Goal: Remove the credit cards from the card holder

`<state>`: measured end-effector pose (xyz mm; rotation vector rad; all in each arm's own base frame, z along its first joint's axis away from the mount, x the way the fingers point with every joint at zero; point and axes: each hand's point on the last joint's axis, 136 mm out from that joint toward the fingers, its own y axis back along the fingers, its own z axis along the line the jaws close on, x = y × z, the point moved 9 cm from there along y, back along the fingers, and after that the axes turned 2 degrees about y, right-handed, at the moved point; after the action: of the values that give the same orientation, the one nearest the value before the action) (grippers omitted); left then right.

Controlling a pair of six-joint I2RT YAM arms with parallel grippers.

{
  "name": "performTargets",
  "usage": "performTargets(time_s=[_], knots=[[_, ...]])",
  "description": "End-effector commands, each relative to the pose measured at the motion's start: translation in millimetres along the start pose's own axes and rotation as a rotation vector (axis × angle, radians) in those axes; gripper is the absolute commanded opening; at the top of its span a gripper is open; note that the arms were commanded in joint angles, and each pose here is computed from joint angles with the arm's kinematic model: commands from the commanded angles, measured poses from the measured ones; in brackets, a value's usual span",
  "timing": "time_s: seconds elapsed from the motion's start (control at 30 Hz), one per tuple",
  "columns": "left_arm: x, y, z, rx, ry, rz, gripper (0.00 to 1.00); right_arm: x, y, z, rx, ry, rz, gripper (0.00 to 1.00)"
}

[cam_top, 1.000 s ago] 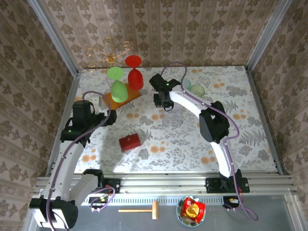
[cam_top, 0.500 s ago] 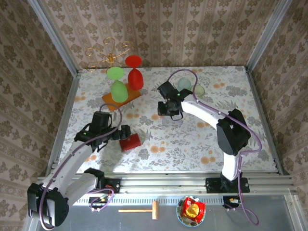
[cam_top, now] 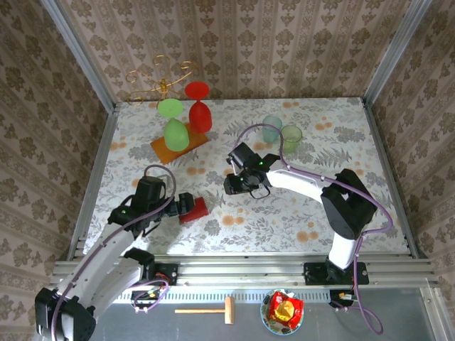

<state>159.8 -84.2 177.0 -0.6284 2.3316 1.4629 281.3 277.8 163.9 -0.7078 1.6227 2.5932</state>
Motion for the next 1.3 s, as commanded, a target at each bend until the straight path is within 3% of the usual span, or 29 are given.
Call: performTargets(time_s=[0.0,0.37,0.57,0.87,1.27], knots=[[3,5,-2,0.005,0.072,0.021,0.99,-10,-2,23,-0.087,0.088,-0.054,0.32],[25,0,-2,0.057,0.218,0.081,0.96,-7,-49,57,-0.221,0.179,0.046,0.35],[33,-3,-4,0.059,0.248,0.098,0.83,-17,-59,64,-0.246,0.187,0.06,0.35],[45,-18,1,0.039,0.312,0.122,0.71,-34,-72,76,-0.274,0.21,0.086,0.35],[61,-30,9,0.035,0.352,0.166,0.7,-32,-105,77,-0.331,0.194,0.17,0.34]])
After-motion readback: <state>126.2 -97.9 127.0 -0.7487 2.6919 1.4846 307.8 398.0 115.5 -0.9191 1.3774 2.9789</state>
